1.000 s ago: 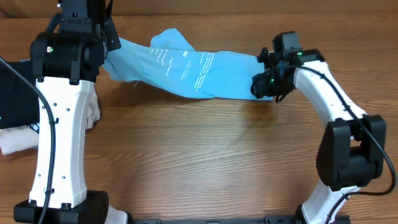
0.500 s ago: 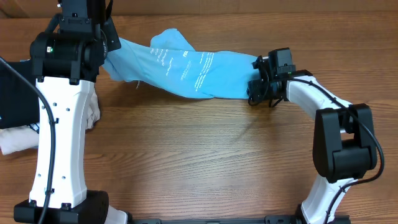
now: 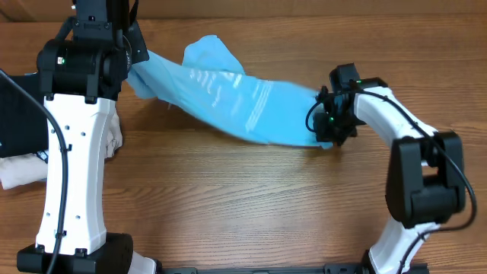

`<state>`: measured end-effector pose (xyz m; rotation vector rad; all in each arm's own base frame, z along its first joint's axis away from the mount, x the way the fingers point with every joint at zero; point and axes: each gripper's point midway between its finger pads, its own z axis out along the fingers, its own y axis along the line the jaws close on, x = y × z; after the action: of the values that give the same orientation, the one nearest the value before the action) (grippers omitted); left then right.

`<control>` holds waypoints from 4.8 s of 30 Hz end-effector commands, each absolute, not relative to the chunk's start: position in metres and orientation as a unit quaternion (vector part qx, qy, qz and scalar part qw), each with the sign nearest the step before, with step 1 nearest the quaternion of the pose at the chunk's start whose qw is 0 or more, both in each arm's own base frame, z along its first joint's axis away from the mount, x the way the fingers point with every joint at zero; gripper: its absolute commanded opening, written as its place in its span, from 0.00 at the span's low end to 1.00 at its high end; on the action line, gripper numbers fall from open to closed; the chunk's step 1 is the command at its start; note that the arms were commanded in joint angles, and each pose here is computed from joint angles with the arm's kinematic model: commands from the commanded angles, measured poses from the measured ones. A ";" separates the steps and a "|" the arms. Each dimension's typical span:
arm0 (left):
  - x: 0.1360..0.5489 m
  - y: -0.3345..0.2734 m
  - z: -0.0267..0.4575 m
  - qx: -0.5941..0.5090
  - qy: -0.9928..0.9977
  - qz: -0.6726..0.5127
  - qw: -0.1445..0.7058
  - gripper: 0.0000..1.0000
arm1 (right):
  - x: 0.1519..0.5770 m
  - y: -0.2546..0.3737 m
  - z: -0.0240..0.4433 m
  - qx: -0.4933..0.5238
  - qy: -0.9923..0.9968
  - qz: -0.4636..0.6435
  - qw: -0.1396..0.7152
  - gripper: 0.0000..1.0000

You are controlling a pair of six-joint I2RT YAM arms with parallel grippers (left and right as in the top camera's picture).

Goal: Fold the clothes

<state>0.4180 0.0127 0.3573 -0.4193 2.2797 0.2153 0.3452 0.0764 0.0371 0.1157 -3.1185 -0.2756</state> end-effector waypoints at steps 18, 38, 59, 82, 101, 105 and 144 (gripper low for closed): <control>0.411 0.016 0.357 -0.158 0.904 0.089 0.387 0.04 | 0.435 0.032 0.099 -0.021 -0.990 -0.012 -0.136 0.59; 0.410 0.016 0.357 -0.158 0.905 0.089 0.385 0.05 | 0.383 0.140 0.046 0.200 -0.969 -0.133 -0.058 0.58; 0.412 0.016 0.358 -0.159 0.902 0.088 0.390 0.05 | 0.389 0.230 0.031 0.329 -0.926 -0.088 -0.165 0.74; 0.412 0.017 0.359 -0.159 0.901 0.094 0.392 0.05 | 0.315 0.164 0.275 0.294 -0.926 -0.051 -0.233 0.04; 0.411 0.018 0.358 -0.154 0.903 0.097 0.388 0.05 | 0.327 0.119 0.265 0.381 -0.903 0.010 -0.197 0.04; 0.411 0.017 0.358 -0.154 0.903 0.097 0.388 0.05 | 0.364 0.082 0.230 0.316 -0.929 -0.007 -0.191 0.04; 0.410 0.016 0.354 -0.153 0.908 0.093 0.380 0.09 | 0.349 0.170 0.056 0.346 -0.935 -0.058 -0.055 0.50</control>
<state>0.4114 0.0109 0.3501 -0.3843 2.3292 0.2233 0.3548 0.1683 0.0614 1.0905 -3.0455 -0.2184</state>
